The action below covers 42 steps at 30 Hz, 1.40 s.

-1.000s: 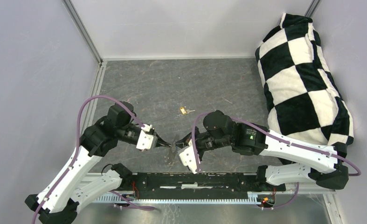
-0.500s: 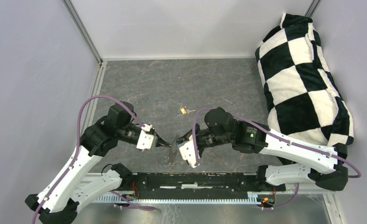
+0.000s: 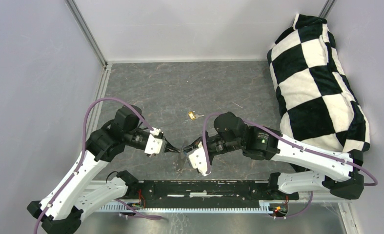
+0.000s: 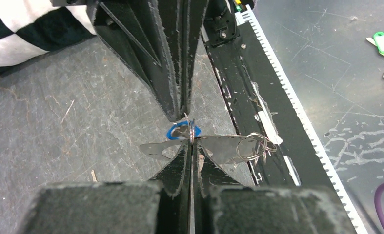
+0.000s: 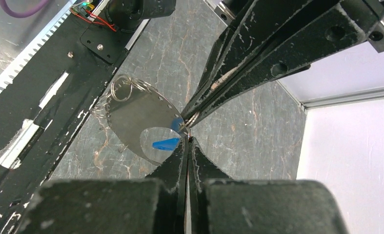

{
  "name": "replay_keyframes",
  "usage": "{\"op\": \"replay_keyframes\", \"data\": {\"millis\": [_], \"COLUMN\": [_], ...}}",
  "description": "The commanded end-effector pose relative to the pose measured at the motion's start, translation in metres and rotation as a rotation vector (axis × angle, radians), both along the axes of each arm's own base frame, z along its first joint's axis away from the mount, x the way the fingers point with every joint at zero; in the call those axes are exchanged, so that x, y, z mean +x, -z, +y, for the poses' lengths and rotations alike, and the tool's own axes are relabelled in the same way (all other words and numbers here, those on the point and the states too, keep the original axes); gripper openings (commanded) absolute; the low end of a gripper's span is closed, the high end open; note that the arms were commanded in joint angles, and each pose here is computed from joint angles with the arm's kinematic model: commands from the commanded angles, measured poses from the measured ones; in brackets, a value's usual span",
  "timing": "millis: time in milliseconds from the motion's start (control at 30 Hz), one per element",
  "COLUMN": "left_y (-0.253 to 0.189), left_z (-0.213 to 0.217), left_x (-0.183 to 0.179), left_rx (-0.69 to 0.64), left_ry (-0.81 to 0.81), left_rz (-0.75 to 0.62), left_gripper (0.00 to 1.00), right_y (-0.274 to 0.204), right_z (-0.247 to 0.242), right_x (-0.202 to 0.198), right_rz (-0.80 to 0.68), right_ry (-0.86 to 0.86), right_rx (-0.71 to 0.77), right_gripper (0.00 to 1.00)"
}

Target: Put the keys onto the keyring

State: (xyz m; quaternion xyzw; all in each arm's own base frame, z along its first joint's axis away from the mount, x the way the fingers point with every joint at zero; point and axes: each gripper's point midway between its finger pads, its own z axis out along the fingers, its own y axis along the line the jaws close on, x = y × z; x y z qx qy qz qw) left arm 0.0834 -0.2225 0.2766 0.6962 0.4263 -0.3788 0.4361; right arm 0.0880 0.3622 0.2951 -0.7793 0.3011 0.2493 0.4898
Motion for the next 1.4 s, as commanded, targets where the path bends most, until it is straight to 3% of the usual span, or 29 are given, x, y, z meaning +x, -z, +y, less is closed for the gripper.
{"op": "replay_keyframes", "data": {"millis": [0,333,800,1367], "left_y": [-0.018,-0.018,-0.010,-0.012], "left_z": [-0.006,-0.007,-0.002,-0.004], "left_x": [0.003,0.003,-0.005,-0.002], "left_rx": [-0.064,-0.072,-0.055,-0.047], "left_ry": [-0.008,-0.016,0.028,0.026], "left_rz": [-0.013,-0.008,-0.052,-0.025], "left_gripper": [0.02,0.02,0.02,0.02], "right_y": [-0.018,-0.023,-0.019,-0.002], "right_z": [0.005,0.004,-0.011,-0.002], "right_x": [-0.003,-0.005,0.026,0.009], "right_rz": [-0.015,-0.025,-0.041,0.010], "right_ry": [-0.029,-0.036,0.124,0.016], "right_rx": [0.057,0.072,0.058,0.028], "right_gripper": [0.00,0.00,0.00,0.00]}}
